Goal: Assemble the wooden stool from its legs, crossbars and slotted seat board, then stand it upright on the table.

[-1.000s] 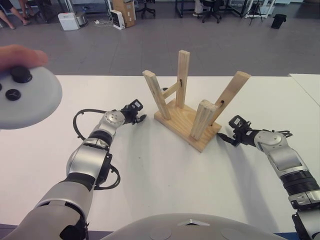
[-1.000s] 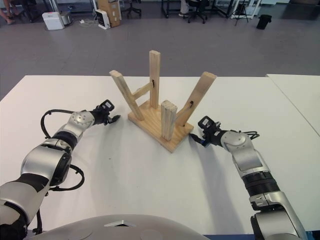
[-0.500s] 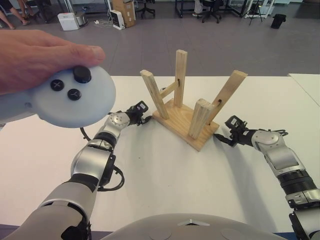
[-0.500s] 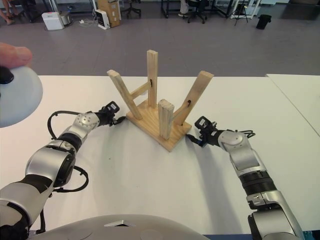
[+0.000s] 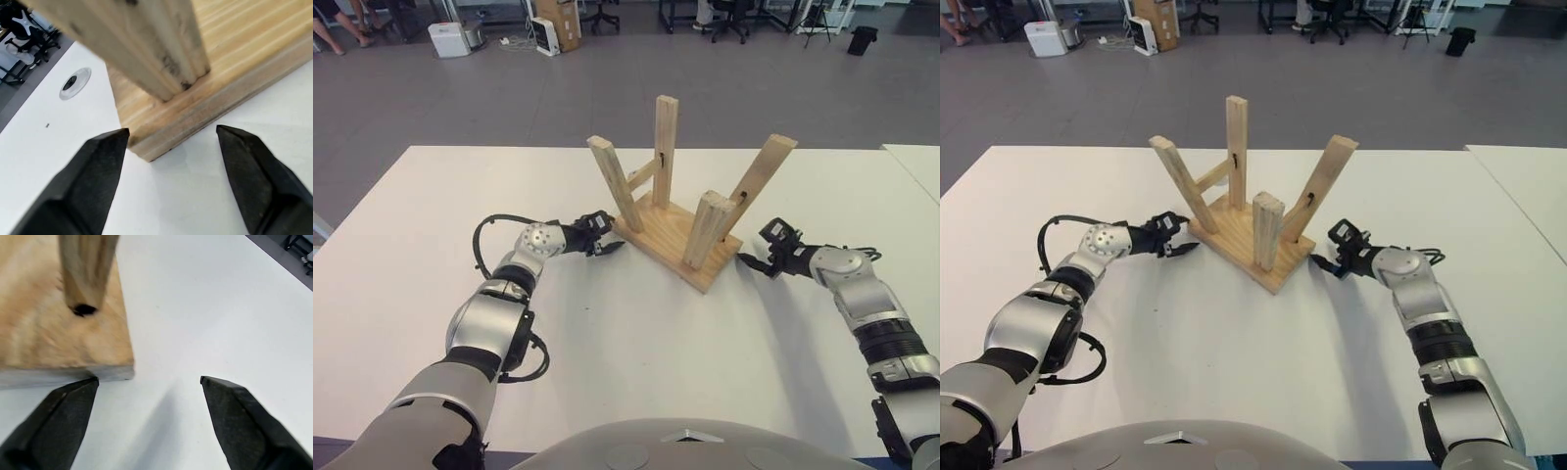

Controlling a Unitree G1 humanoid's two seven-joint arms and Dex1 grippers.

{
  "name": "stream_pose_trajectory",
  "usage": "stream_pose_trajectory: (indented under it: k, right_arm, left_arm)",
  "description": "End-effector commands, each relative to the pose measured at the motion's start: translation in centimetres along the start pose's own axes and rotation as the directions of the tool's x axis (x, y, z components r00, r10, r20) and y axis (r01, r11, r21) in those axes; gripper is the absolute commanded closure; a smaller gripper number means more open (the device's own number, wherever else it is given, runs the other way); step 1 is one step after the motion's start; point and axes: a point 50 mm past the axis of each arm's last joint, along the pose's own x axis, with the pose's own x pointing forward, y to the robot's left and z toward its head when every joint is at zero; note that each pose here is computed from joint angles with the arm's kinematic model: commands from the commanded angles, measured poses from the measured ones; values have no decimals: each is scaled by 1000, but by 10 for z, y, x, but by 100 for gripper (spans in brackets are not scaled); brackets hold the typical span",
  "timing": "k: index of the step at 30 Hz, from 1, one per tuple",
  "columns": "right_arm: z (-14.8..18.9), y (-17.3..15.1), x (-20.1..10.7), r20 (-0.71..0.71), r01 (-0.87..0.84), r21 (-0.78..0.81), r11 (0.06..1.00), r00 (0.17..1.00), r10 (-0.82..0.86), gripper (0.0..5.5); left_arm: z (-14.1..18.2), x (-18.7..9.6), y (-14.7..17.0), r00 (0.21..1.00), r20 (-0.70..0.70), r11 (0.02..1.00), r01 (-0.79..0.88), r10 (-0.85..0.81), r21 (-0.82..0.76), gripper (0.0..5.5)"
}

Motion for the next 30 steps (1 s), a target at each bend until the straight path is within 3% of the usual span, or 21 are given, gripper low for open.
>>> stream_pose_trajectory:
  k: [1,5,11,17,22,26,30]
  right_arm:
    - [36,-15,-26,188,-52,104,993,982,31,161]
    - [48,-24,-33,289,-119,216,969,956,53,161]
    - [33,-8,-2,257,-242,292,925,952,168,161]
    - [27,-6,32,299,-250,325,912,942,152,161]
    - [29,6,42,350,-449,305,840,873,340,258]
    - [20,21,41,400,-596,283,752,786,472,335]
    - [7,27,37,398,-624,289,726,768,502,385]
  left_arm:
    - [2,-19,12,997,74,1000,-23,23,-7,222]
    - [2,-36,20,991,123,999,-46,48,-21,222]
    - [-7,-68,36,991,83,994,-105,107,-22,222]
    - [-8,-73,38,995,45,996,-85,85,-3,222]
    - [-8,-79,41,998,20,998,-66,66,20,219]
    - [-21,-118,47,994,-103,997,-27,34,66,219]
    - [-24,-134,52,987,-151,997,-38,48,65,219]
